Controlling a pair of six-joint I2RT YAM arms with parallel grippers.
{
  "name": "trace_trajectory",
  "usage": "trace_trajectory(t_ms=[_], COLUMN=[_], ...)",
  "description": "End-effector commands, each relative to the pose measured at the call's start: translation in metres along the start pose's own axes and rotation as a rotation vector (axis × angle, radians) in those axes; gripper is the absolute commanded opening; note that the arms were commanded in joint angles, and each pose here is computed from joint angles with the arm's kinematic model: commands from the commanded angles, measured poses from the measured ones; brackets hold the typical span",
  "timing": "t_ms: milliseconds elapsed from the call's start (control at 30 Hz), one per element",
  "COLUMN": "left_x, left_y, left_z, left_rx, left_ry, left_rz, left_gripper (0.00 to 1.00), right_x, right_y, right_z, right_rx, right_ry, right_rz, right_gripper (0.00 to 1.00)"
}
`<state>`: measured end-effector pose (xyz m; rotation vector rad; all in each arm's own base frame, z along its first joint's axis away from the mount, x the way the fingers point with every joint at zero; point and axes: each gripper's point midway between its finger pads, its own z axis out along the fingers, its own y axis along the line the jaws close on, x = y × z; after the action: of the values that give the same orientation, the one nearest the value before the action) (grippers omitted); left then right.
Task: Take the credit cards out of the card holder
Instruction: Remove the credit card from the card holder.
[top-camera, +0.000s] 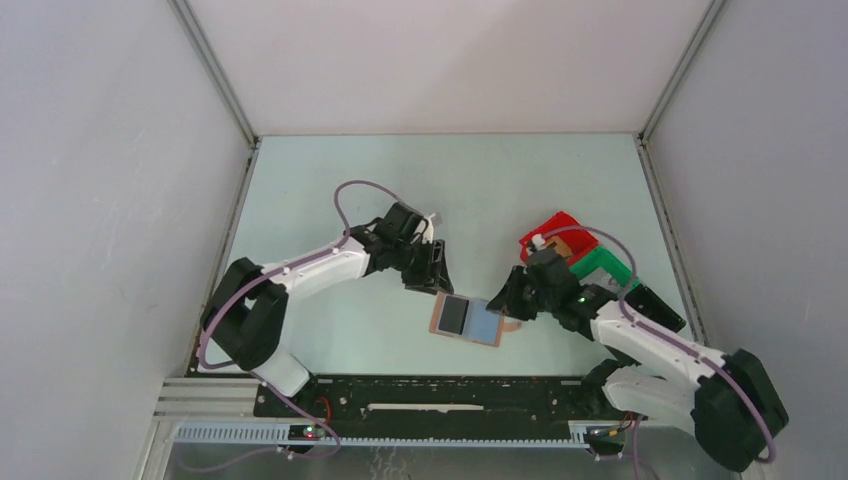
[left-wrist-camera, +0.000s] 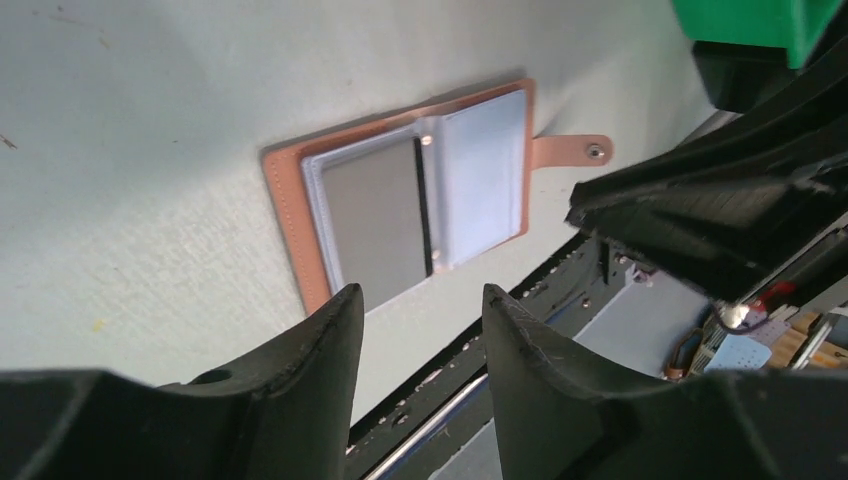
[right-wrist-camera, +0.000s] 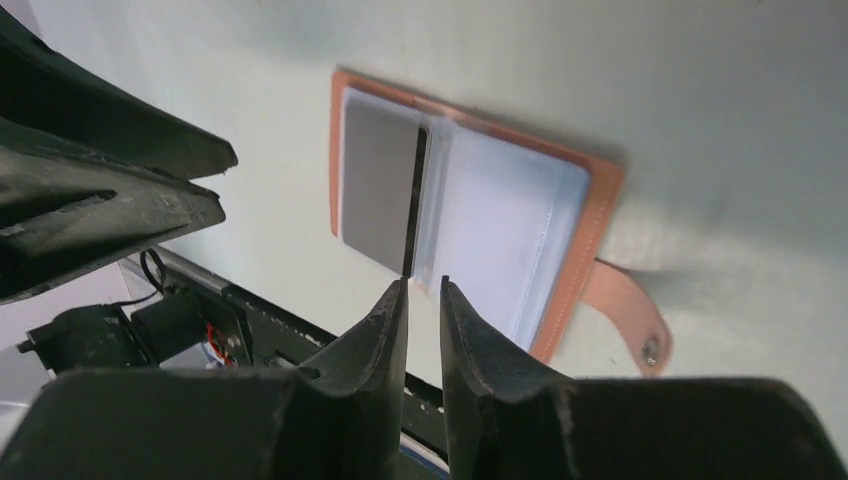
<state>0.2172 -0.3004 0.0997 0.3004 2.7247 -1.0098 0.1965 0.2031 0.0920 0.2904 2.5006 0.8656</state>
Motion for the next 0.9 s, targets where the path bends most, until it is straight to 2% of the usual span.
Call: trace_trajectory(t_ms=[0, 400, 867], left_x=[0.012, 0.032, 0.038], left_y=[0.019, 0.038, 0.042], left_z=[0.019, 0.050, 0.063], left_rx=[-0.053, -0.096, -0.105], left_ry=[0.024, 0.093, 0.121], left_rz=[-0.014, -0.030, -0.040], left_gripper=[0.52, 0.47, 0.37], right_x=[0.008, 0.029, 0.045], right_y=[0.038, 0.029, 0.008], right_z=[0.020, 0.060, 0.077], right_rx=[-0.132, -0.097, -0.011], right_ry=[0.010, 0.092, 0.135], right_rz=[0.066, 0.127, 0.150], right_gripper=[0.25, 0.21, 0.20])
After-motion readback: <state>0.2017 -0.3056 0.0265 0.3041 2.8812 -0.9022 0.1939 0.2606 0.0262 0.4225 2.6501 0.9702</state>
